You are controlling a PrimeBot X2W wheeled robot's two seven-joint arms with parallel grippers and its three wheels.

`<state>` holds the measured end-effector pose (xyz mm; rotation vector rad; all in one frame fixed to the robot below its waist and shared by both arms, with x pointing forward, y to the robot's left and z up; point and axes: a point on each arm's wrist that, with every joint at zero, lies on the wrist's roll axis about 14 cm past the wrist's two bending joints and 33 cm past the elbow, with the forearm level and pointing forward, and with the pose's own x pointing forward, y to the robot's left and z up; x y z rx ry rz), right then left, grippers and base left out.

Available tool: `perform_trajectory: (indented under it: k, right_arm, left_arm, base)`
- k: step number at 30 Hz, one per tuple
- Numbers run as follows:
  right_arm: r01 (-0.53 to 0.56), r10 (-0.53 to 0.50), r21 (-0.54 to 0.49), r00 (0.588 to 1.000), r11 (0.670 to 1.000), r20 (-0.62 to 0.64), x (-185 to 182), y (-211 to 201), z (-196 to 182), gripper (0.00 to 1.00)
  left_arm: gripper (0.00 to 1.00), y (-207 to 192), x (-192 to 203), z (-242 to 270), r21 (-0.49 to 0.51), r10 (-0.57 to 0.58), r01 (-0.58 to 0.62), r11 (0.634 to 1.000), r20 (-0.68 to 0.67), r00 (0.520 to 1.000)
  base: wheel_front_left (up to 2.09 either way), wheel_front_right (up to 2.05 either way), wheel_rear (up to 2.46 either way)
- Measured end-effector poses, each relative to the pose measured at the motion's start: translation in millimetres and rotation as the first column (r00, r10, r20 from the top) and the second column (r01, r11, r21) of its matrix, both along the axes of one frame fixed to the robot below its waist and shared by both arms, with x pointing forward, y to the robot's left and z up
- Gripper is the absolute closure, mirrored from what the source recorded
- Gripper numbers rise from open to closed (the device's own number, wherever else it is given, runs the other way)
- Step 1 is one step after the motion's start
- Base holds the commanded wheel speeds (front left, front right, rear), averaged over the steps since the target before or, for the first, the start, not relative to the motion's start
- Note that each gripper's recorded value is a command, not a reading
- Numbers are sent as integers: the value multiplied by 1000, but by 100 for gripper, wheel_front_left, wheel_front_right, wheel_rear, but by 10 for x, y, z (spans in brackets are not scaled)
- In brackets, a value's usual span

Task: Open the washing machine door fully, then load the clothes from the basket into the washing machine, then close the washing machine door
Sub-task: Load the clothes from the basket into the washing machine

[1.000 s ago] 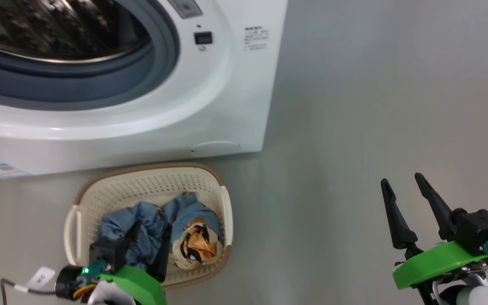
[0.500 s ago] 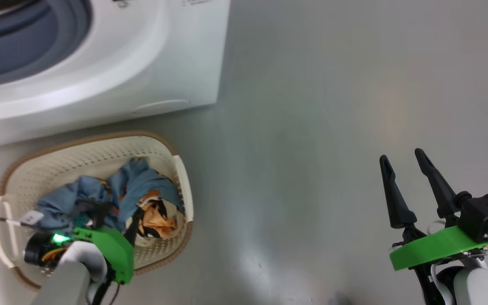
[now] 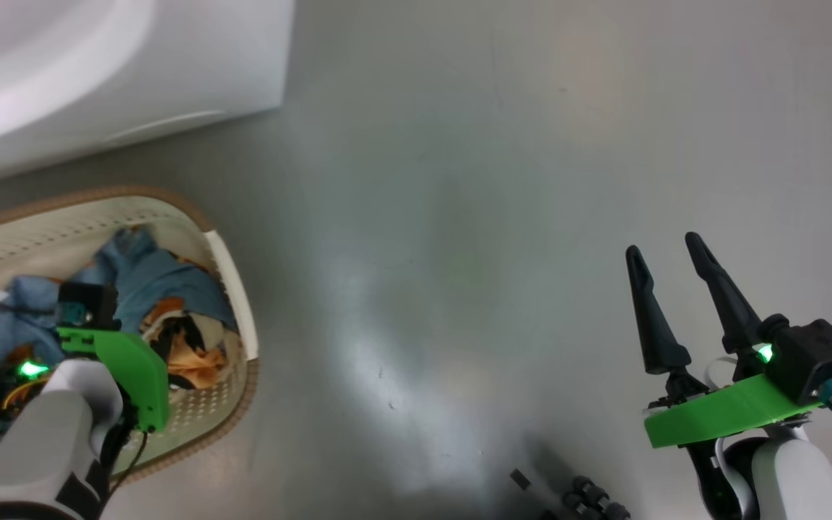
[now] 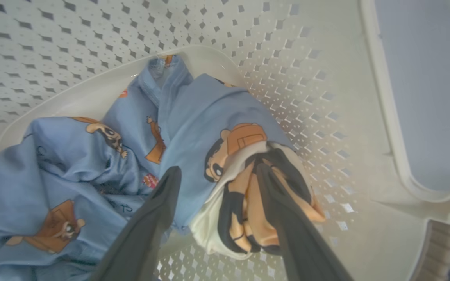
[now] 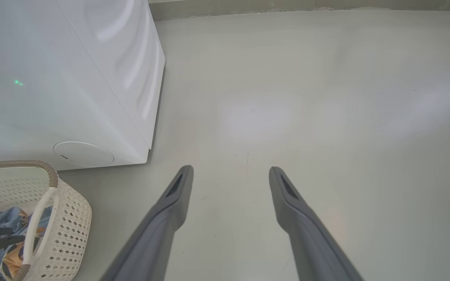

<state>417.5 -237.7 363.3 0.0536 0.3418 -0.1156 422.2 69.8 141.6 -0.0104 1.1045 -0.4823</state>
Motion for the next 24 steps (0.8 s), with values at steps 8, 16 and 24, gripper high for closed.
perform_trajectory:
  k: [8,16,24]
  right_arm:
    - [51,-52,-11,998,999,-38,-104,-153,-156,0]
    - [83,-85,-37,994,996,-68,-200,-264,-228,0]
    - [82,-84,-36,993,996,-82,-217,-252,-274,0]
  left_arm:
    - [0,-104,-26,-362,20,-65,68,998,-114,991]
    - [0,-183,-64,-577,44,-108,119,992,-201,974]
    - [8,-166,-43,-631,62,-109,126,990,-223,969]
  base:
    - [0,0,0]
    - [0,0,0]
    - [0,0,0]
